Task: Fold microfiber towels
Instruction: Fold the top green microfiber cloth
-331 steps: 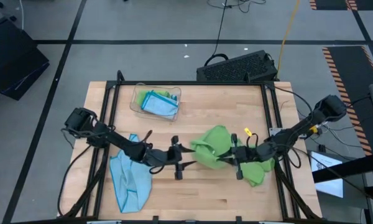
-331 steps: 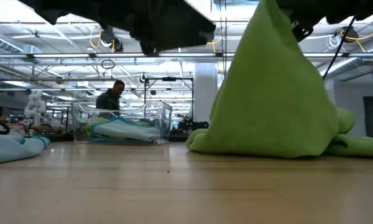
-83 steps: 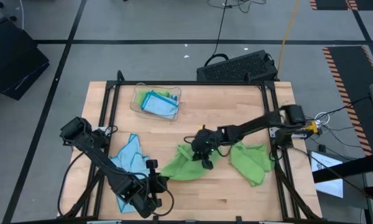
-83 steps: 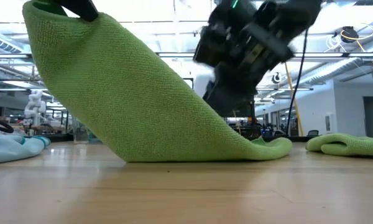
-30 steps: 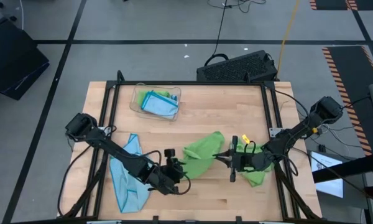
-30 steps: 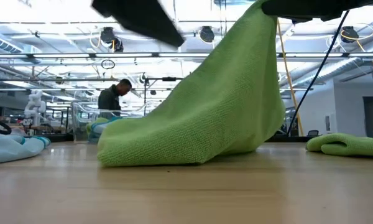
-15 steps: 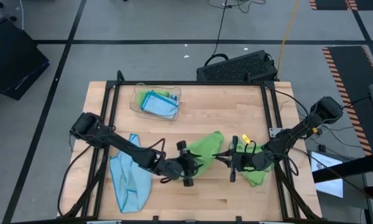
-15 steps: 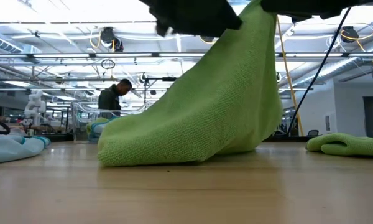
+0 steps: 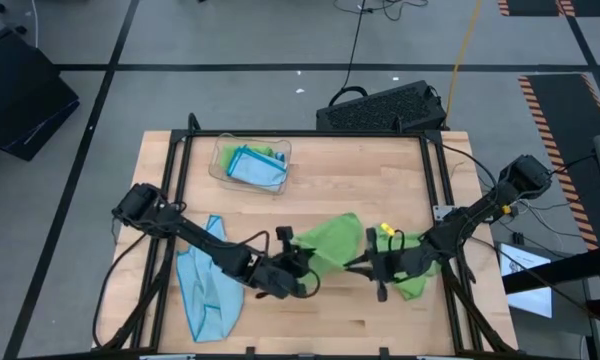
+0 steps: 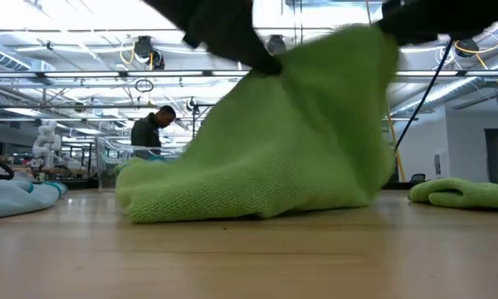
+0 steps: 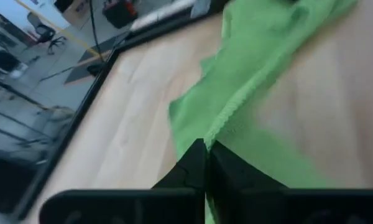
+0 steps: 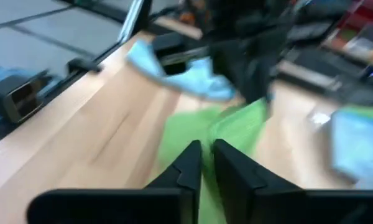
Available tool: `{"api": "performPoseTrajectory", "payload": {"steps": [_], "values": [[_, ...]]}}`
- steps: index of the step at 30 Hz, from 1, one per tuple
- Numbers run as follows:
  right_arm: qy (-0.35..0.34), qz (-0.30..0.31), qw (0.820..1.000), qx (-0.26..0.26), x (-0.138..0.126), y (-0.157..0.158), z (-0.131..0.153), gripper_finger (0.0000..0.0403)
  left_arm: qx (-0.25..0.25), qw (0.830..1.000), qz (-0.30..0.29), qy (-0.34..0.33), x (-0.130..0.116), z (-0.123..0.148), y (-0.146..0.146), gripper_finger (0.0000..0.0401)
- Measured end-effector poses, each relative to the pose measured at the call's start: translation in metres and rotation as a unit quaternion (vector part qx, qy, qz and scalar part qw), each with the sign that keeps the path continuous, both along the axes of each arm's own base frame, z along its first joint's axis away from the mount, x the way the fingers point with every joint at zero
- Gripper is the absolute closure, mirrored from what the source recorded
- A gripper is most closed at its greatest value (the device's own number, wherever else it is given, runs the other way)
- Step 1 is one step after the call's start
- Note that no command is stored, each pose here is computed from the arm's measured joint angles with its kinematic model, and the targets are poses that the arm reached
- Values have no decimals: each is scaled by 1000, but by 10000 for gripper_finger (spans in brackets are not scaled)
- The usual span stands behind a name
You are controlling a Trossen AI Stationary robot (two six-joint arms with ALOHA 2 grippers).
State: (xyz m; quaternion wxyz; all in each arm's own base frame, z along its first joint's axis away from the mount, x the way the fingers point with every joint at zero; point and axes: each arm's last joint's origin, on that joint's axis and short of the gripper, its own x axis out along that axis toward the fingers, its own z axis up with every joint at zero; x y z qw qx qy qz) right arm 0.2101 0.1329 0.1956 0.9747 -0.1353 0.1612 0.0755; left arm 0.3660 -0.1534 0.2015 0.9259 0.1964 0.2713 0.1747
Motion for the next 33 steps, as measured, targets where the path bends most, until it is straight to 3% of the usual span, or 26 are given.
{"api": "performPoseTrajectory", "payload": {"steps": [8, 15, 19, 22, 27, 33], "values": [[75, -17, 996, 56, -5, -2, -12, 289, 27, 999, 6, 25, -4, -4, 1, 393], [5, -35, 999, 23, 1, -1, -3, 251, 9, 1000, 11, 20, -2, -4, 3, 392], [13, -37, 999, 17, 5, 0, -10, 238, 4, 1000, 21, 15, -1, -4, 6, 393], [34, -52, 997, 48, 13, -5, -19, 228, -5, 999, 33, 7, 0, -4, 9, 396], [74, -53, 984, 153, 33, -20, -32, 223, -11, 999, 40, 4, 1, -4, 11, 389], [97, -35, 978, 180, 44, -28, -46, 226, -16, 999, 34, 7, 1, -4, 11, 391]]}}
